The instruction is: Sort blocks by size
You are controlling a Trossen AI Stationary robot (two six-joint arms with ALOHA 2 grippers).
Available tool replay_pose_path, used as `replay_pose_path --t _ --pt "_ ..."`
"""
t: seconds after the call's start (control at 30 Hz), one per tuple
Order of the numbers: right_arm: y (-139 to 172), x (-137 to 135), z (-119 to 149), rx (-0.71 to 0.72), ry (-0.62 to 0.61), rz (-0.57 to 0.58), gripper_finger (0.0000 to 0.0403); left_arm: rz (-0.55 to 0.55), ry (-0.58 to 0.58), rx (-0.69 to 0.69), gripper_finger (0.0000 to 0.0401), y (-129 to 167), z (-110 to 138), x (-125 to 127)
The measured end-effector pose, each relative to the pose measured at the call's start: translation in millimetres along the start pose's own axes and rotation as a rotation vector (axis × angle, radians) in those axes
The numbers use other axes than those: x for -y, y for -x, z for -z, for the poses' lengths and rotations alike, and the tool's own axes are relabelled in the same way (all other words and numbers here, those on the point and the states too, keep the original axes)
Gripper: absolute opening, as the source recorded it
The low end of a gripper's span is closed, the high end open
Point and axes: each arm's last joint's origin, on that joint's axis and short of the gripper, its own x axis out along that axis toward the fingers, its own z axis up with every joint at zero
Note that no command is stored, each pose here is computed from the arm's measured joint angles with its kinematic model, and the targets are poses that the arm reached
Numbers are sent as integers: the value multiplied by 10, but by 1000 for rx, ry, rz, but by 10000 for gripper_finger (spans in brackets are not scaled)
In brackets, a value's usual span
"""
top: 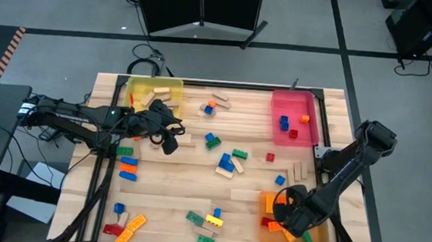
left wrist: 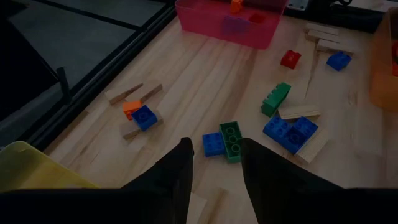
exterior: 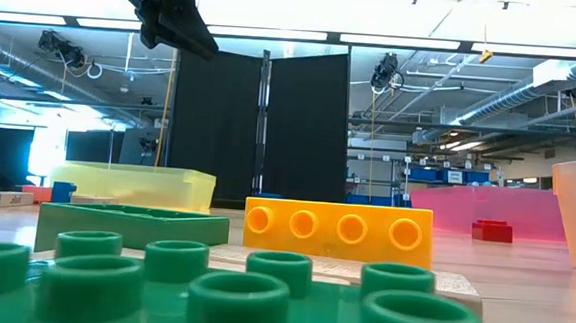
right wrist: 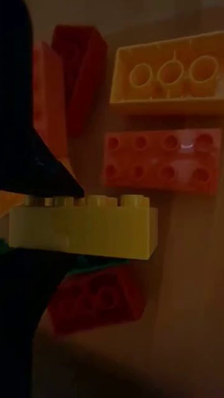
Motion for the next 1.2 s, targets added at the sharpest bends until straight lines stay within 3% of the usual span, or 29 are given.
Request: replay_pose_path --t 0.47,0.87,1.0,1.2 --pt "-40 -29 -9 -31 5 -30 167 0 -3 1 141 0 -1 0" --pt "354 -20 47 -74 28 -60 209 4 0 2 141 0 -3 2" --pt "588 6 20 -29 27 -152 210 5 0 2 141 0 -3 2" --pt "864 66 -114 149 6 -347 208 4 0 1 159 -1 -2 2"
